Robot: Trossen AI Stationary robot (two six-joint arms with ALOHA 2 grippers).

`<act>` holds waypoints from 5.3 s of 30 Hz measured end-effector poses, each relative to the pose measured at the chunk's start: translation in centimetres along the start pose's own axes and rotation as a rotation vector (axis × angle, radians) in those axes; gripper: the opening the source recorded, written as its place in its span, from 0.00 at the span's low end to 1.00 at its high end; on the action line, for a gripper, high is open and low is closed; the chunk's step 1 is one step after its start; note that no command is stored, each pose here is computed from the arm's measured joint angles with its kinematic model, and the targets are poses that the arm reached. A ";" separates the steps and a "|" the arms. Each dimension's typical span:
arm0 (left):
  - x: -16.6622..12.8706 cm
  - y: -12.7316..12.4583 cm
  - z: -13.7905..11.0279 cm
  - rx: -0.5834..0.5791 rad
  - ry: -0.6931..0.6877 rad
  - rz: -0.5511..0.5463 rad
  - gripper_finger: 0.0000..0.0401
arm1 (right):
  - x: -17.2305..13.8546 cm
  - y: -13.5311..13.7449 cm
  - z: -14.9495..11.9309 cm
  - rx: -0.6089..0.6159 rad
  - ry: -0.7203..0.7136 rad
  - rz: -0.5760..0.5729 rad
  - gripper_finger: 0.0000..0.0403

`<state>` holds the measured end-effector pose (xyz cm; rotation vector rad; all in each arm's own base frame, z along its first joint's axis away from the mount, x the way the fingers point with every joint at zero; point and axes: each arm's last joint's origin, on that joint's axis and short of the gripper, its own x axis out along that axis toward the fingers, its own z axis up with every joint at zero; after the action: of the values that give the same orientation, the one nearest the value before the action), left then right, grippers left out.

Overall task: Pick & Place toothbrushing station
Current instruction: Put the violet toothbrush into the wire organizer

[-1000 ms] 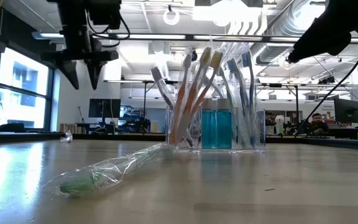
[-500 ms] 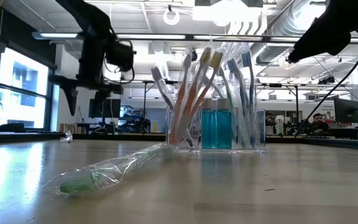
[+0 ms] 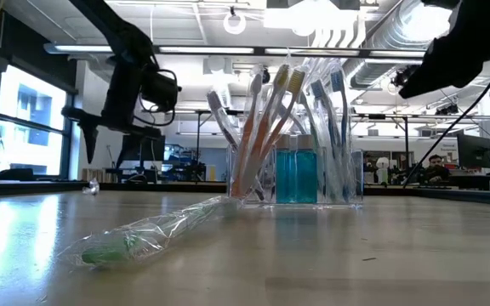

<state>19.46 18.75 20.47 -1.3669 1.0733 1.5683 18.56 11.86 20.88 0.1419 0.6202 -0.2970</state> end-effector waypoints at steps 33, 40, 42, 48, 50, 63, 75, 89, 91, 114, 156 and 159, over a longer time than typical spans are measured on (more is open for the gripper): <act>5.5 1.5 2.4 -0.100 -0.095 -0.118 0.58 | 0.0 0.1 0.0 0.000 -0.002 0.012 0.43; 5.5 1.6 2.3 -0.082 -0.087 -0.098 0.57 | 0.0 0.1 0.0 0.001 -0.002 0.013 0.43; 5.5 1.6 2.3 -0.077 -0.091 -0.103 0.55 | 0.0 0.1 0.0 0.001 -0.003 0.013 0.43; 5.5 1.5 2.4 -0.049 -0.108 -0.105 0.35 | 0.0 0.1 0.0 0.001 -0.003 0.014 0.43; 5.5 1.5 2.5 -0.023 -0.118 -0.105 0.26 | 0.0 0.1 0.0 0.002 -0.003 0.014 0.43; 5.3 1.5 2.1 0.145 -0.130 -0.071 0.02 | 0.0 0.1 0.0 0.001 -0.002 0.014 0.43; 3.3 0.9 -1.9 0.400 -0.185 -0.085 0.00 | 0.0 0.1 0.0 0.007 -0.002 0.016 0.43; -6.0 5.7 -7.2 0.512 -0.442 -0.473 0.00 | 0.0 0.1 0.1 0.014 -0.007 0.020 0.43; -7.7 6.9 -8.3 0.536 -0.495 -0.601 0.00 | 0.0 0.2 0.1 0.015 -0.008 0.020 0.43; -13.4 5.1 -28.3 1.377 -0.757 -1.674 0.00 | -1.8 3.5 5.0 -0.154 -0.435 0.446 0.43; -10.2 -3.2 -32.9 1.539 -0.691 -1.777 0.00 | -2.8 2.7 8.8 -0.203 -0.798 0.527 0.43; -10.2 -3.2 -32.9 1.539 -0.691 -1.777 0.00 | -3.0 2.6 8.9 -0.191 -0.822 0.530 0.43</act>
<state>34.66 -11.32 28.09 -0.1533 0.0749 -0.3291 22.01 13.07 29.94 -0.0102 -0.2159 0.2234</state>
